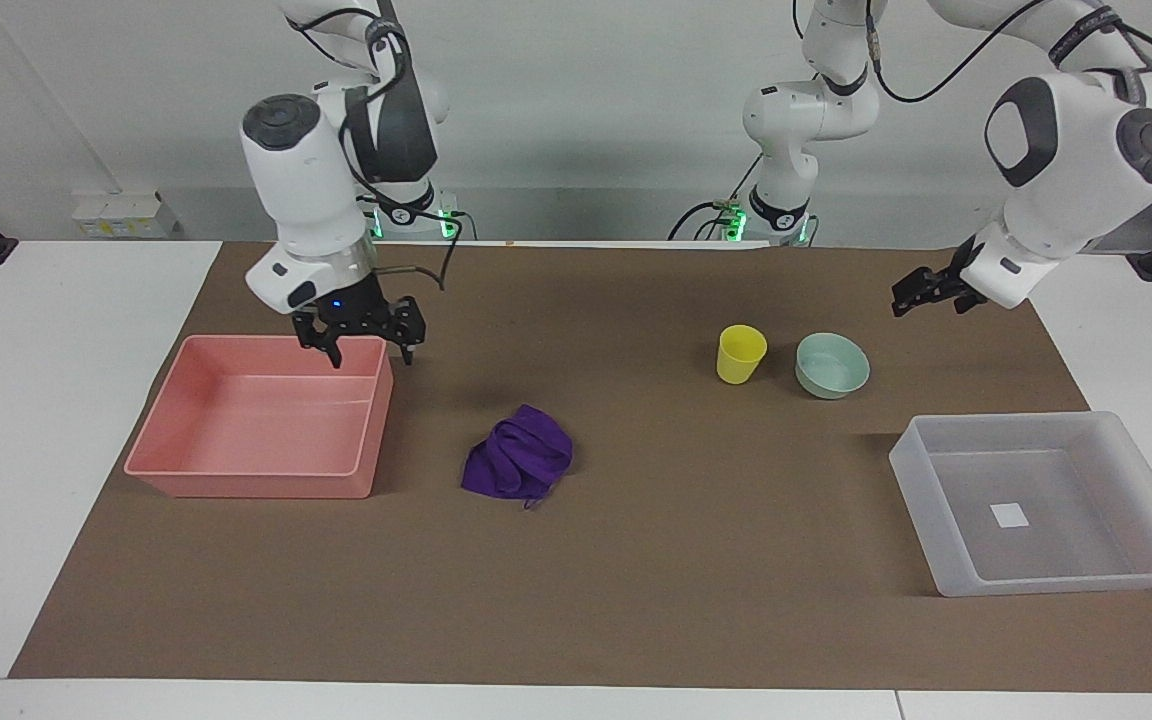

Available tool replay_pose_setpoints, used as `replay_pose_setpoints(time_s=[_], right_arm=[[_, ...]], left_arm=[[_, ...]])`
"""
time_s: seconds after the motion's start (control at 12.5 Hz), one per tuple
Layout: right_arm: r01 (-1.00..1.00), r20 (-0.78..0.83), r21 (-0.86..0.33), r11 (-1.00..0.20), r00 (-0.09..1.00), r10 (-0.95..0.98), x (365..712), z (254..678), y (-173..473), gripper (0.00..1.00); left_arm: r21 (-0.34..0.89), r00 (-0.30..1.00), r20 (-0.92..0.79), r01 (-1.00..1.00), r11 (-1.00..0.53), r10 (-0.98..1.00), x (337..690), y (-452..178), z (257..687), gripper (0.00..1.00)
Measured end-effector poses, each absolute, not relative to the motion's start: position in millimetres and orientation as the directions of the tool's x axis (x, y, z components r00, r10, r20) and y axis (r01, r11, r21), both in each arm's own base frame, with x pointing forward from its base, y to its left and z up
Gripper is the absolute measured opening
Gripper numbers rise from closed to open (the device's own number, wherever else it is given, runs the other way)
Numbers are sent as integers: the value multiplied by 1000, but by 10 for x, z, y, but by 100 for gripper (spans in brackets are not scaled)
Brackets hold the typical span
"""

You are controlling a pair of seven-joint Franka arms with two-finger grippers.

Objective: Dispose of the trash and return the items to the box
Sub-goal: 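Grasp the green bowl with the left gripper while the right gripper grasps the cloth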

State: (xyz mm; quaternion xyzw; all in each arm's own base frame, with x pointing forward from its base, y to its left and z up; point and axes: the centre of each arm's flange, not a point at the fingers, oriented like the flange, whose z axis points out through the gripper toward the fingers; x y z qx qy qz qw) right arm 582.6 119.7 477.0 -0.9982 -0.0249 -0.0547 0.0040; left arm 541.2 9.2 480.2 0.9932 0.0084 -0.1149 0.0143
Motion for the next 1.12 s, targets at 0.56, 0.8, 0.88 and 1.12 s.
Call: replay_pose_setpoints(time_s=[0.56, 0.8, 0.88, 1.12], right_arm=[[115, 216, -59, -992, 971, 100, 6043, 3748, 2258, 100], [156, 229, -56, -986, 963, 139, 6036, 3297, 2544, 100], [157, 222, -53, -986, 965, 142, 6034, 3217, 2557, 100], [181, 217, -41, -983, 962, 168, 6055, 3170, 2495, 71]], left_arm=[[22, 980, -200, 15, -1000, 10, 5011, 28, 3402, 100], [23, 978, -210, 3, -1000, -1, 4982, -35, 3352, 100], [25, 976, -216, 1, -1000, -5, 4975, -60, 3321, 100], [55, 972, -235, 29, -998, 15, 4983, -79, 3179, 74]])
